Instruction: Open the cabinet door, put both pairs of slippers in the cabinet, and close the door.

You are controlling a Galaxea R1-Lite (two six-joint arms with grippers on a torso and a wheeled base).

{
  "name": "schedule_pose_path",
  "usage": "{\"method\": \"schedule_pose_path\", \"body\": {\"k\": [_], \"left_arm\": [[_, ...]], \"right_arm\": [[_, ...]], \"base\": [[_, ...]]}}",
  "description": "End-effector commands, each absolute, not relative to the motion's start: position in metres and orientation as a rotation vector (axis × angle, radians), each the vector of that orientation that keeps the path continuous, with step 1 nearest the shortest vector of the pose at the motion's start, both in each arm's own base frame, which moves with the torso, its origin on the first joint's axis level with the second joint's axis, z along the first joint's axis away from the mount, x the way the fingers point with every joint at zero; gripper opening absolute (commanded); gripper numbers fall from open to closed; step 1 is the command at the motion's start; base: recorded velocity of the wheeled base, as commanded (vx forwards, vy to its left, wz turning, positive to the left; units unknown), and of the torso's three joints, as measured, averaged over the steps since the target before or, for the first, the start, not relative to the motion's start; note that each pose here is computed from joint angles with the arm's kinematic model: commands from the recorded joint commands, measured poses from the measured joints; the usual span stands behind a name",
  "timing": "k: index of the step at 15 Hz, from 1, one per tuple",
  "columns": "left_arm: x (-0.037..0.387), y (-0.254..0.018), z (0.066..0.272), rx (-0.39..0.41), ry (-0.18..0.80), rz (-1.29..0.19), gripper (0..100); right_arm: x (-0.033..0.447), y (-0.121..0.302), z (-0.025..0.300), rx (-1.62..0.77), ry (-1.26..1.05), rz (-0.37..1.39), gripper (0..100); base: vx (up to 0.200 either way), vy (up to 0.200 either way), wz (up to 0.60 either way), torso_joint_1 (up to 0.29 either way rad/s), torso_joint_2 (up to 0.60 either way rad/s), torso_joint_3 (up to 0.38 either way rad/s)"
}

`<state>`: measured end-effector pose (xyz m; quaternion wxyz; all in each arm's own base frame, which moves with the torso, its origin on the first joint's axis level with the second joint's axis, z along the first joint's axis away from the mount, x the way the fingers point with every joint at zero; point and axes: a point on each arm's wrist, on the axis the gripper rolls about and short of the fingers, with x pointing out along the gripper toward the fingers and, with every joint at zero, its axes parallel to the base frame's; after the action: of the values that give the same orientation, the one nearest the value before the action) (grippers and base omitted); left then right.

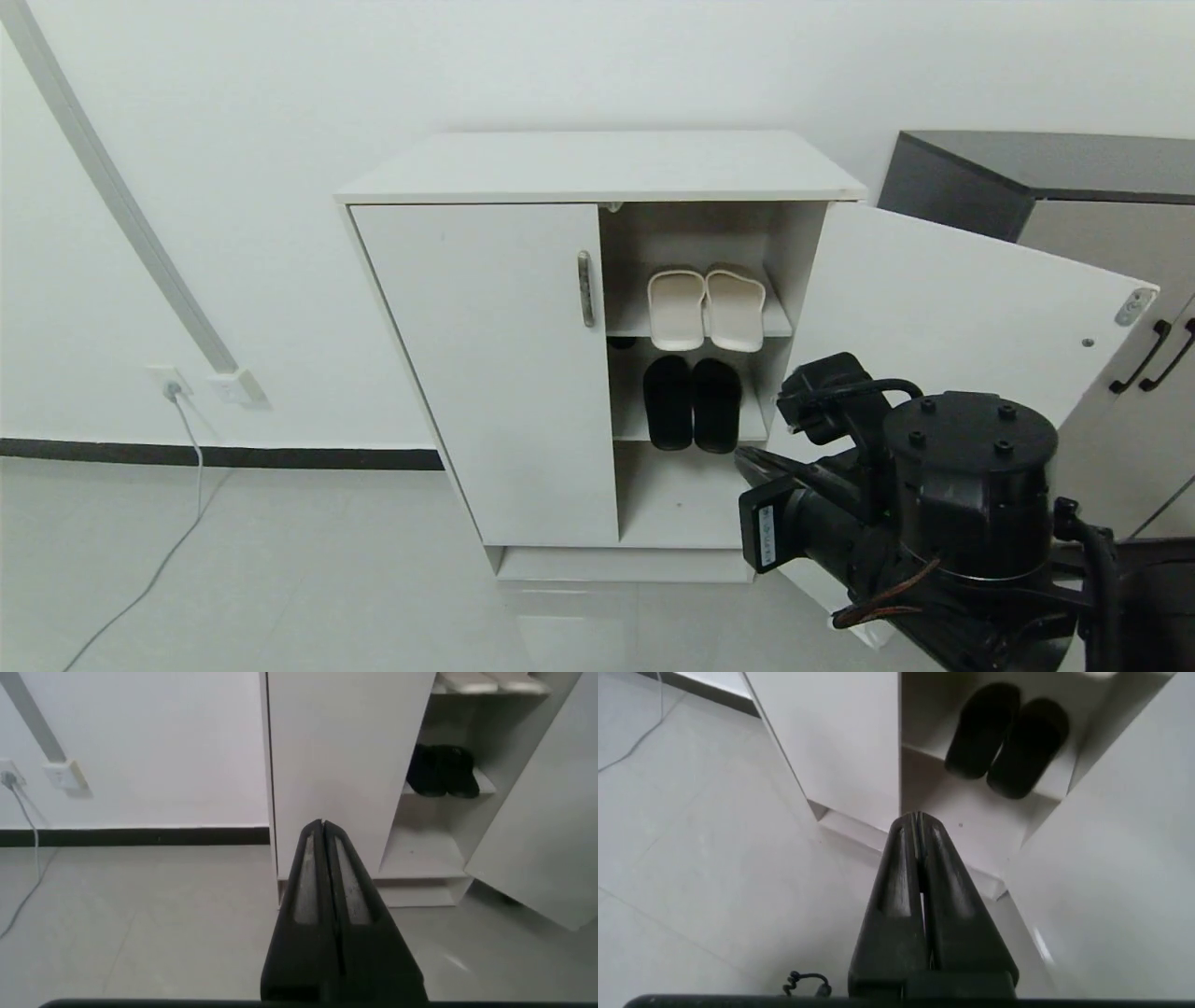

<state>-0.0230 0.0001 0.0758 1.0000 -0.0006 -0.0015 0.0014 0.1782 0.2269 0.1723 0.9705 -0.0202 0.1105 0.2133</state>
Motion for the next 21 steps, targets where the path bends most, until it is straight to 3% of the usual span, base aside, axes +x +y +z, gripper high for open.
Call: {"method": "schedule_pose_path", "body": {"k": [1,21], "left_arm": [[-0.0229,0.0001,0.0761,-0.002,-0.003,0.003,0],[-0.0229,0.0000,0.0761,-0.002,-0.003,0.005,0]], "right_arm": [[0.1784,0.2270,0.1719,-0.042,0.224,0.431,0],[0.1783,0.2263,0.1717,-0.046,0.224,0.432,0]], "base": [[0.000,0.000,0.00,0.149,-0.47,-0.320],[0.000,0.000,0.00,0.210,-0.53,-0.318]]}}
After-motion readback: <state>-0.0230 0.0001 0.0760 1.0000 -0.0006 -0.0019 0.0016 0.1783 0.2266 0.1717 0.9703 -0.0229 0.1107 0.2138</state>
